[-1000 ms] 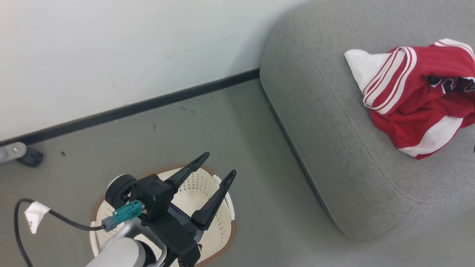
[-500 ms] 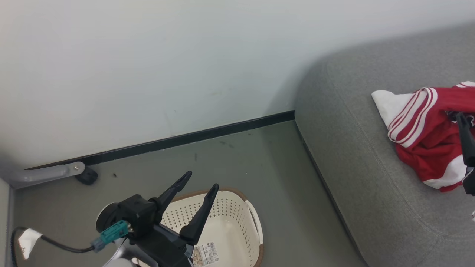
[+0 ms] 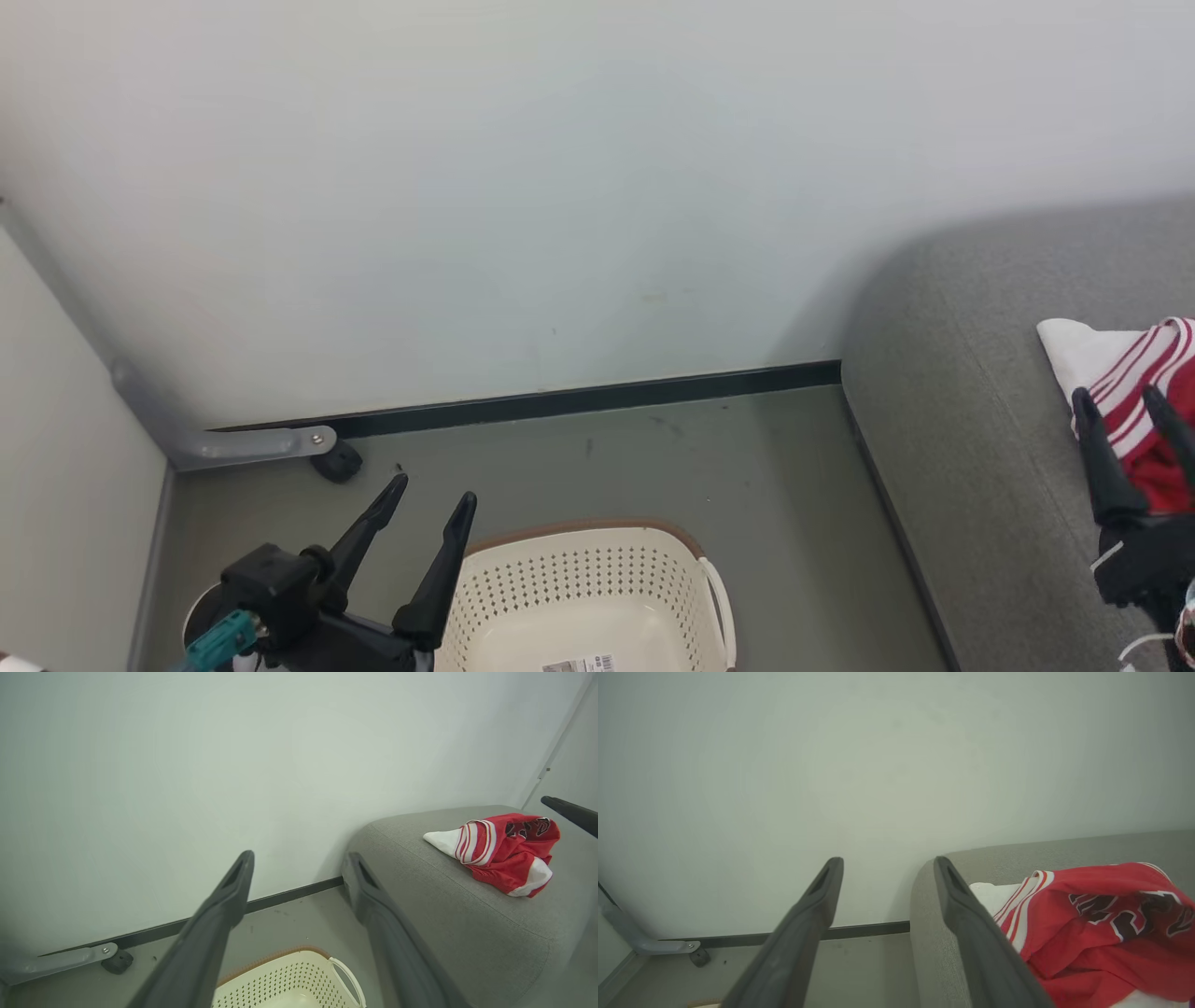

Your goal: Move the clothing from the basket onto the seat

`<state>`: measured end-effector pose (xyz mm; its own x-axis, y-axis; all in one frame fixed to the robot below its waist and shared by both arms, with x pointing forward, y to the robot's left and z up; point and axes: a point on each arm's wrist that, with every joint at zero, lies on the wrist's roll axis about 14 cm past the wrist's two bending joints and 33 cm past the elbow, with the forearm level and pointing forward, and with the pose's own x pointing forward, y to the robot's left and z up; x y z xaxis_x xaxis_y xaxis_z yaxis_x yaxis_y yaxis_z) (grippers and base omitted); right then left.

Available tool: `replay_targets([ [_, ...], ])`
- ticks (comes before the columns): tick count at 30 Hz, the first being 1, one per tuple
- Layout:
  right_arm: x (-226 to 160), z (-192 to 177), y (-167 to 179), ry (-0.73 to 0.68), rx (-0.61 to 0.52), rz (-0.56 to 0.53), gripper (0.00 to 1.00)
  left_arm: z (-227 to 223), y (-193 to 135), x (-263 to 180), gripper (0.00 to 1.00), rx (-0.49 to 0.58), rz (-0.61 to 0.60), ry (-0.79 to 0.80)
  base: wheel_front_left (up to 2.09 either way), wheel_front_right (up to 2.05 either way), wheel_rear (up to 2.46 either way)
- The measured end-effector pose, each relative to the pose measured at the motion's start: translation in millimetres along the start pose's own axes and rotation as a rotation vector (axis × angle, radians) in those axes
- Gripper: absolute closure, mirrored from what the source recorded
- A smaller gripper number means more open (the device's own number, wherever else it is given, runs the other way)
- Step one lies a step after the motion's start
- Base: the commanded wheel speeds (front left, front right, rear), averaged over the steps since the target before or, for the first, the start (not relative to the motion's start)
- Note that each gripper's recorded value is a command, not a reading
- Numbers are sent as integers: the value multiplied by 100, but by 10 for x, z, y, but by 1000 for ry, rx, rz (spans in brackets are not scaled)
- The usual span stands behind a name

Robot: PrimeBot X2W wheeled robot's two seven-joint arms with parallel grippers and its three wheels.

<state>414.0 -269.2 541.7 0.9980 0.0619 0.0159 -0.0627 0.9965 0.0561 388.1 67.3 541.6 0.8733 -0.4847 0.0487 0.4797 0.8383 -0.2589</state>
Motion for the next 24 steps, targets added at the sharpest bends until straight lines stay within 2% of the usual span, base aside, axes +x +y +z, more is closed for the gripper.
replay_targets([
  [4,-70,-70,319,-2,46,58,0,30,154,-208,0,-8,81,-23,0,0,0],
  [9,-105,9,638,-43,101,108,0,42,386,-500,0,-4,185,-41,0,0,0],
  [24,-349,-141,1012,-35,166,138,0,16,733,-921,0,-65,384,-107,0,0,0],
])
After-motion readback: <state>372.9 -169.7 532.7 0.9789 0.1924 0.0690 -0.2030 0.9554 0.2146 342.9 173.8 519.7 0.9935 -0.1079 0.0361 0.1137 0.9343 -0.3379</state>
